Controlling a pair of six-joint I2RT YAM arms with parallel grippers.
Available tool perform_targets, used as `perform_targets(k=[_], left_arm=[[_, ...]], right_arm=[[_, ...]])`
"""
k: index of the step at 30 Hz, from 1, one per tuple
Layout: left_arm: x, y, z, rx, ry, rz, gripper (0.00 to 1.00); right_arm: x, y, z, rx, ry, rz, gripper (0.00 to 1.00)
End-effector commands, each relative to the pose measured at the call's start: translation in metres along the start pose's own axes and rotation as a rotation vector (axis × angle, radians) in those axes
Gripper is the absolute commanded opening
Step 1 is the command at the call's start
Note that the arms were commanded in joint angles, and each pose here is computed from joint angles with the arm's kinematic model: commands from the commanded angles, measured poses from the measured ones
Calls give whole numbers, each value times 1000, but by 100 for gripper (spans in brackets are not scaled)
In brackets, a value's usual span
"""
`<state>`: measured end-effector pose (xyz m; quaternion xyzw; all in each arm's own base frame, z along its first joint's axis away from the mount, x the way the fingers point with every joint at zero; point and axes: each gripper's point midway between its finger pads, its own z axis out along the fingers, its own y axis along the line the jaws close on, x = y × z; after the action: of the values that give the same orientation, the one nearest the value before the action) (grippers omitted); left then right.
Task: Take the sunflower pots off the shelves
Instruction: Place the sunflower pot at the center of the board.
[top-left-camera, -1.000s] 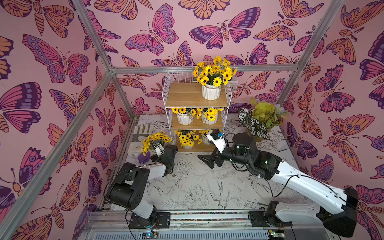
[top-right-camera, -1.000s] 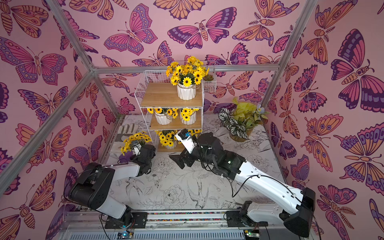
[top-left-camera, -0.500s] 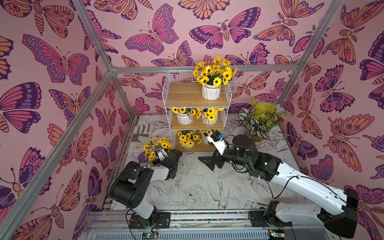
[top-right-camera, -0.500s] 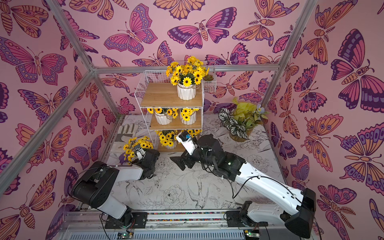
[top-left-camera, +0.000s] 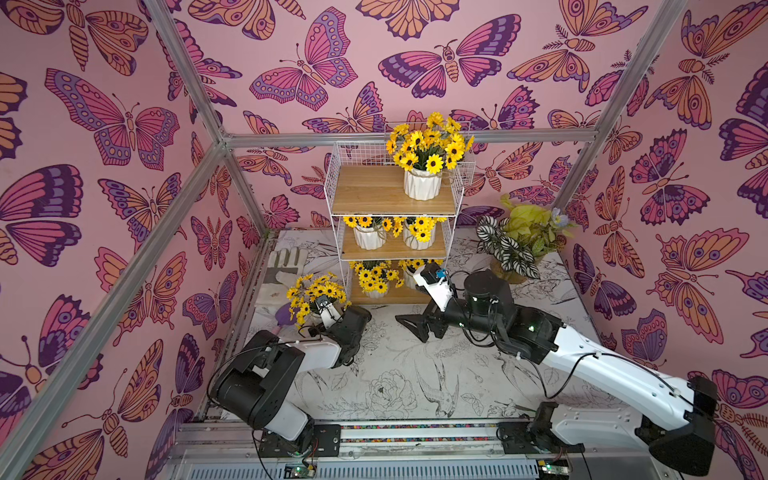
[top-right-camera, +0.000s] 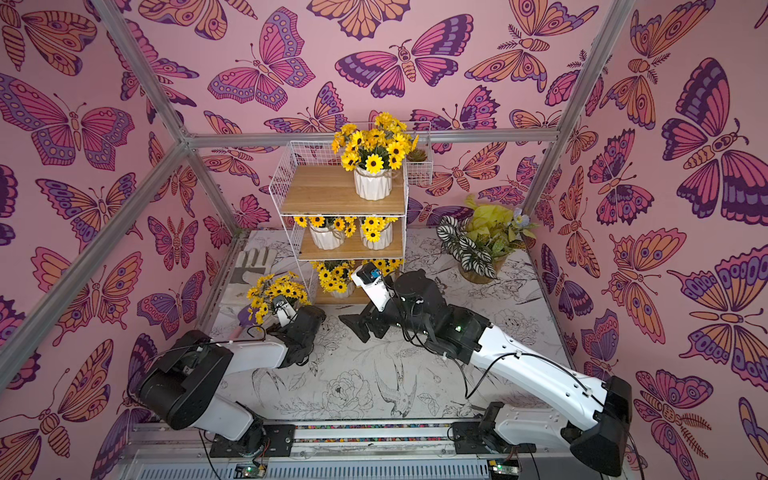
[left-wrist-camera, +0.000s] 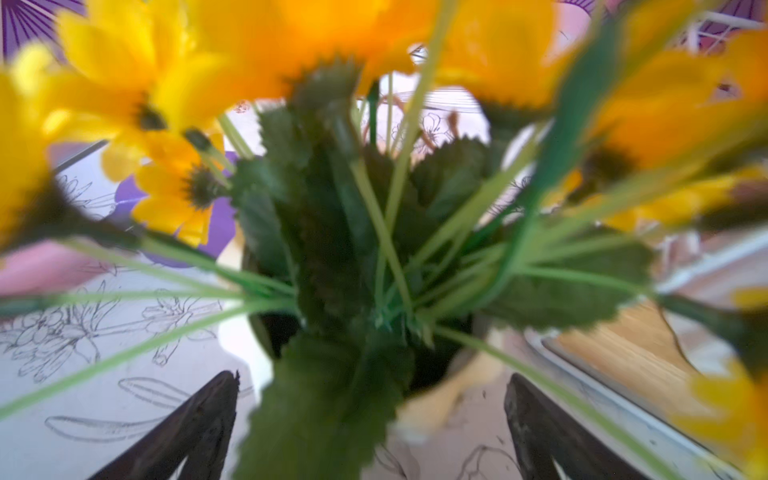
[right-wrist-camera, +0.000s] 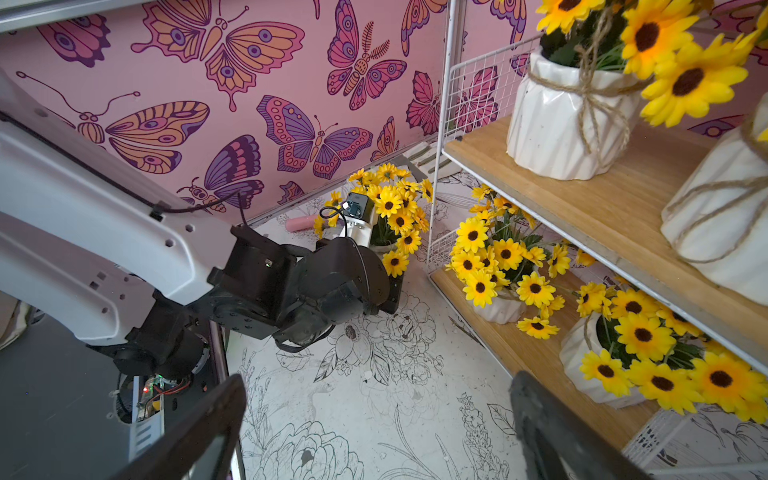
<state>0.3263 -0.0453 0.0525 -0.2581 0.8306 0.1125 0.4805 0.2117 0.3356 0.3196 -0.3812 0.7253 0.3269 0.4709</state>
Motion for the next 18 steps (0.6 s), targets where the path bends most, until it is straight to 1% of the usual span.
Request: perform_targets(k=[1,5,9,11,15,18], left_arm=[[7,12,-8,-46,2,21,100],[15,11,-16,-56,30,44,100],[23,7,-19,-28,62,23,100],[25,1,-19,-9,82,31,100],[30,-15,-15,19,115,83,100],[33,-24,-13,60,130,80,100]], right_arm=[[-6,2,-5,3,-25,-3,99],[-6,2,-7,9,-27,-7,99],[-8,2,-8,8,-32,-9,99],[-10,2,-10,10,-37,-7,99],[-11,1,-13,16,-40,-8,99],[-12,0,-16,28,-43,-13,99]])
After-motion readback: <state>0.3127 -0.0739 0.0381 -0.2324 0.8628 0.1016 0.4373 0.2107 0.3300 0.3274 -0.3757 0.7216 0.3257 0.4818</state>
